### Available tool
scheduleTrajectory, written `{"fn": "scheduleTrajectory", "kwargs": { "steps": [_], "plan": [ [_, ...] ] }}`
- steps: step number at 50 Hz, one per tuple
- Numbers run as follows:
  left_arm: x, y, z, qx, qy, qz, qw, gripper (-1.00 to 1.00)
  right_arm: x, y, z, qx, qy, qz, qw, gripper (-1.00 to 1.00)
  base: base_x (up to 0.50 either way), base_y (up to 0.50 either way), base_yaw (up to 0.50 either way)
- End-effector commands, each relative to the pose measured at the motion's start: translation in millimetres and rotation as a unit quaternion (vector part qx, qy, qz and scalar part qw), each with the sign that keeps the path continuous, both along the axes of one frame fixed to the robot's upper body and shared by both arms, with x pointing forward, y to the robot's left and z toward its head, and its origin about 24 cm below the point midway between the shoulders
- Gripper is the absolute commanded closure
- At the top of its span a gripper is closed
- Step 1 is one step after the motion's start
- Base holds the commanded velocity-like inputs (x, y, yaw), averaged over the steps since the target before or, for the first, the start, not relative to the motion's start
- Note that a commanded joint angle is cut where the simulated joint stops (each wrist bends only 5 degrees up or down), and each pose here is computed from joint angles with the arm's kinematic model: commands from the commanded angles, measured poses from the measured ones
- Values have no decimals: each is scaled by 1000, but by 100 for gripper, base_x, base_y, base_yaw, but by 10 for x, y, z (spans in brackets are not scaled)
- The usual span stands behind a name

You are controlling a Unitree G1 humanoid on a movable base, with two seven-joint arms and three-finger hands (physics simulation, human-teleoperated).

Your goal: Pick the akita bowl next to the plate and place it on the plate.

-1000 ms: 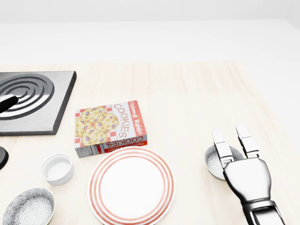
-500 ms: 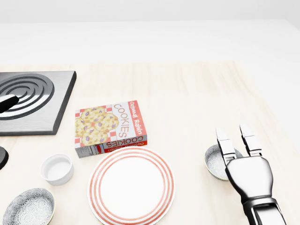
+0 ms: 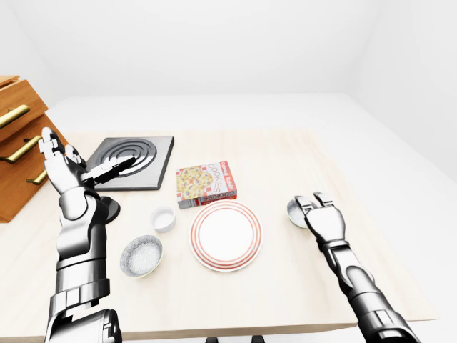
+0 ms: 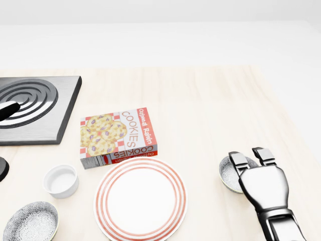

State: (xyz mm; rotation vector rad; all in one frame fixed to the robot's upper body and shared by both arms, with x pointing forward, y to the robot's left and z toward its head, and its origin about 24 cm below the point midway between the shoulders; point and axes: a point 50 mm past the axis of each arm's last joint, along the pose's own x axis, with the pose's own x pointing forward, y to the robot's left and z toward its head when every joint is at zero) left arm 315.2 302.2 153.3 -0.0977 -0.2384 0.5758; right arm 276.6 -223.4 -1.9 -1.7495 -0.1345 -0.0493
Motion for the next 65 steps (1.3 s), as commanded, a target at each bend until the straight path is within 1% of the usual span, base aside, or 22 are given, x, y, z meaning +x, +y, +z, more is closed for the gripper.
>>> {"fn": "scheduleTrajectory", "kwargs": {
  "steps": [1, 7, 12, 18, 22, 23, 25, 26, 27, 29, 32, 33, 34, 37, 43, 51, 52, 55, 57, 65],
  "plan": [
    [1, 0, 12, 0, -2, 0, 1000, -100, 19, 47, -34, -5, 9, 9, 1000, 100, 0, 0, 0],
    [-6, -3, 31, 0, -7, 0, 1000, -100, 49, 55, -11, -2, 5, 9, 1000, 100, 0, 0, 0],
    [-16, -13, 49, -2, -13, -2, 1000, -100, 74, 42, -42, 1, 16, 4, 1000, 100, 0, 0, 0],
    [-37, -22, 96, -4, -26, -2, 1000, -100, 124, 15, 29, 11, 2, -3, 1000, 100, 0, 0, 0],
    [-34, -26, 80, -5, -24, -3, 1000, -100, 155, -16, 135, 10, -20, -5, 1000, 100, 0, 0, 0],
    [-32, -23, 71, -5, -22, -3, 1000, -100, 173, -24, 241, 3, -43, 0, 999, 100, 0, 0, 0],
    [-31, -23, 69, -5, -21, -3, 1000, -100, 187, -33, 294, -2, -54, 1, 999, 100, 0, 0, 0],
    [-31, -22, 62, -5, -20, -3, 1000, -100, 218, -48, 418, -19, -77, 7, 997, 100, 0, 0, 0],
    [-28, -23, 57, -5, -19, -3, 1000, -100, 233, -75, 574, -21, -110, 6, 994, 100, 0, 0, 0],
    [-27, -23, 46, -5, -16, -3, 1000, -100, 243, -96, 727, -19, -142, 3, 990, 100, 0, 0, 0],
    [-22, -22, 36, -5, -14, -3, 1000, -100, 235, -123, 1077, -14, -215, 3, 977, 100, 0, 0, 0],
    [-23, -22, 36, -5, -14, -3, 1000, -100, 226, -128, 1144, -13, -229, 2, 973, 100, 0, 0, 0],
    [-21, -21, 33, -6, -13, -3, 1000, -100, 208, -140, 1277, -7, -257, 1, 966, 100, 0, 0, 0],
    [-23, -20, 42, -6, -15, -3, 1000, -100, 203, -179, 1426, 2, -286, -5, 958, 100, 0, 0, 0],
    [-23, -22, 44, -6, -15, -3, 1000, -100, 196, -220, 1563, 11, -312, -9, 950, 100, 0, 0, 0],
    [-19, -21, 29, -5, -12, -4, 1000, -100, 111, -191, 1740, 71, -358, -5, 931, 100, 0, 0, 0],
    [-21, -22, 28, -5, -12, -5, 1000, -100, 103, -182, 1755, 84, -354, -4, 931, 100, 0, 0, 0],
    [-20, -19, 26, -5, -11, -4, 1000, -100, 94, -163, 1762, 95, -352, -3, 931, 100, 0, 0, 0],
    [-21, -19, 25, -5, -11, -4, 1000, -100, 60, -127, 1796, 120, -345, 3, 931, 100, 0, 0, 0],
    [-18, -20, 9, -6, -8, -5, 1000, -100, -24, 9, 1916, 164, -336, 28, 927, 100, 0, 0, 0]
  ]
}}
